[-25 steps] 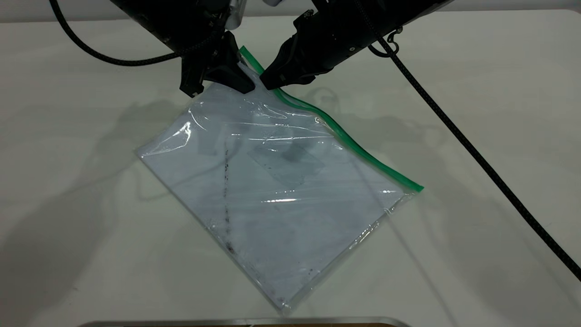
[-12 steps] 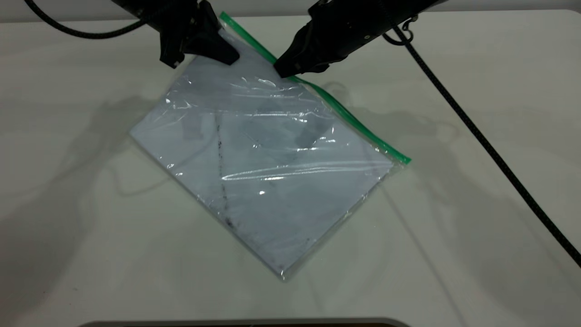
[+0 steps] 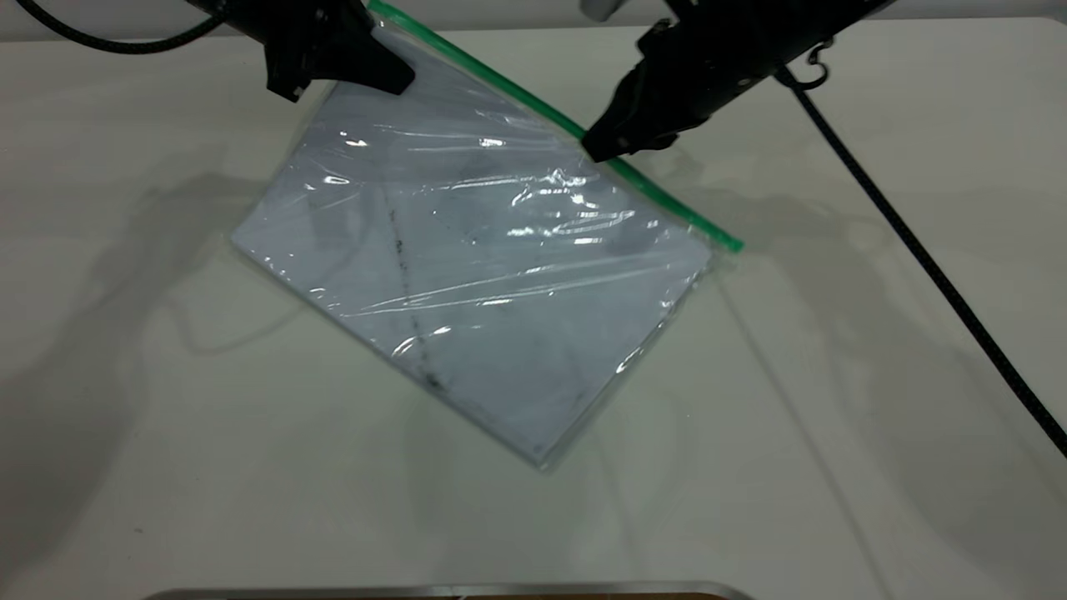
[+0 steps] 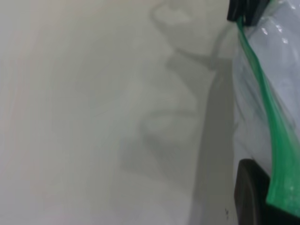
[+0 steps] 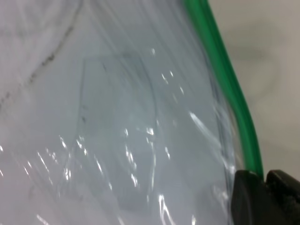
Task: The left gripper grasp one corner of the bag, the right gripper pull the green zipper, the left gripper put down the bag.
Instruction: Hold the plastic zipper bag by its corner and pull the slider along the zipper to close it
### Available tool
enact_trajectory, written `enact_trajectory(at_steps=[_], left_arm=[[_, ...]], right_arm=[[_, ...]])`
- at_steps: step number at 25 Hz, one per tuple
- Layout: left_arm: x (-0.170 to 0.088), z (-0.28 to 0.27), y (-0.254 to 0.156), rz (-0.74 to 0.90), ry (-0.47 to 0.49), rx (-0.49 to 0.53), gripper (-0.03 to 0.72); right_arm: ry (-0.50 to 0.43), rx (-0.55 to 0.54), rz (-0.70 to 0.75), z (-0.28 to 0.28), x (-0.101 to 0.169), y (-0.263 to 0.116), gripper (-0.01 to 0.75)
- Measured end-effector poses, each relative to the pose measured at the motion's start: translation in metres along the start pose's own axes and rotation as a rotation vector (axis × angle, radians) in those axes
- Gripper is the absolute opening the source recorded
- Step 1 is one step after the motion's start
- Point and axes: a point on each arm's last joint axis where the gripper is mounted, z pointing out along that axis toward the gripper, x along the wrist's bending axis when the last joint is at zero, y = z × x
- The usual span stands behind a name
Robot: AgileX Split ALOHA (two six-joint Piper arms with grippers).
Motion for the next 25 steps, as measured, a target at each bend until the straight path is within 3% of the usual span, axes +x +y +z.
enact_trajectory(at_steps=[14,22,25], left_arm=[[0.005,-0.012,-0.007,-0.041,0.023,-0.028,0.051],[0.005,-0.012,-0.007,-0.044,0.022,-0.033,0.051],[0.005,-0.012,-0.007,-0.043,0.023,-0.032,0.051]], right_arm=[[0.011,0.167,0.066,-0.027,-0.04,-0.047,0.037],[0.017,0.194,0.091,-0.031,-0.043,-0.053,0.051],[0.012,0.184,0.117,-0.031,-0.043,-0.052,0.092]])
